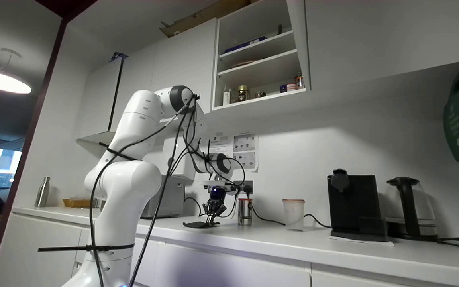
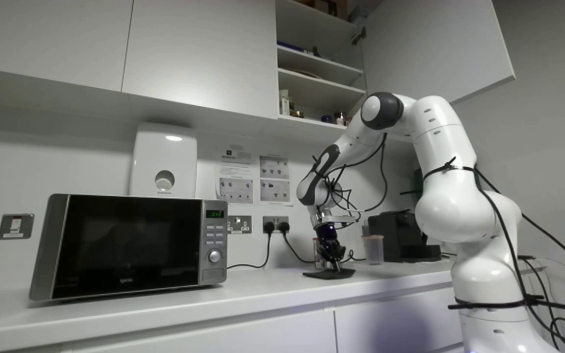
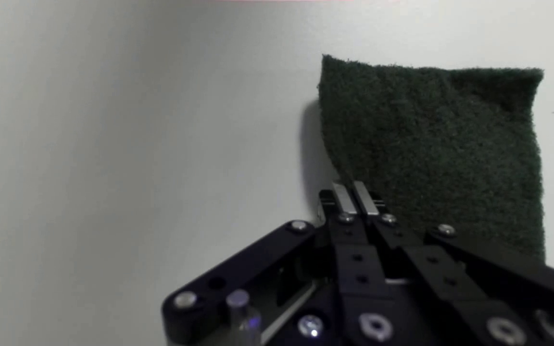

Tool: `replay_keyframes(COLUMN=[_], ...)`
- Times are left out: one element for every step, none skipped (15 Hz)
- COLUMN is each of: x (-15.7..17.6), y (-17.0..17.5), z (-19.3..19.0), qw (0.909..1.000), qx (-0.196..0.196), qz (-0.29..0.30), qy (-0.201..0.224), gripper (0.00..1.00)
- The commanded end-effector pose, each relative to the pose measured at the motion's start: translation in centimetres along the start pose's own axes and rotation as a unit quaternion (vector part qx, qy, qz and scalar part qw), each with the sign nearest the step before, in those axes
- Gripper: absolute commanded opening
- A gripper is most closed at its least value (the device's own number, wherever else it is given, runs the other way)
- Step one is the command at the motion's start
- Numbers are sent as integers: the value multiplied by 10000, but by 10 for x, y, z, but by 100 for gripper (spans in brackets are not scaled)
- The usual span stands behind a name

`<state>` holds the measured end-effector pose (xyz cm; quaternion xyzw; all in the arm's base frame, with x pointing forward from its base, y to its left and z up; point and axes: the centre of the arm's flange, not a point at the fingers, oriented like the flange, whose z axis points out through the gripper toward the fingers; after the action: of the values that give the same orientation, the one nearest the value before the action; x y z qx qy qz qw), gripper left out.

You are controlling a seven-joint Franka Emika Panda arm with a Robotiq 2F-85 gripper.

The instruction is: Wipe the countertop with the black cloth

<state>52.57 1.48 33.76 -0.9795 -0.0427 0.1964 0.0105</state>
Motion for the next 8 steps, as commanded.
replay_keyframes(x=[25, 33, 41, 48, 58, 67, 76, 86], y=[-22, -25, -28, -30, -31, -31, -30, -30], z=[-20, -27, -33, -38, -42, -45, -45, -46], qw=[9996, 9993, 9989, 9987, 9985, 9984, 9983, 9983], qx=[-93, -135, -142, -148, -129, -105, -86, -78], qz=[-259, -323, -404, -441, -476, -500, -516, -531], qy=[109, 149, 196, 228, 250, 259, 249, 245], gripper=[1, 1, 1, 1, 1, 1, 1, 1])
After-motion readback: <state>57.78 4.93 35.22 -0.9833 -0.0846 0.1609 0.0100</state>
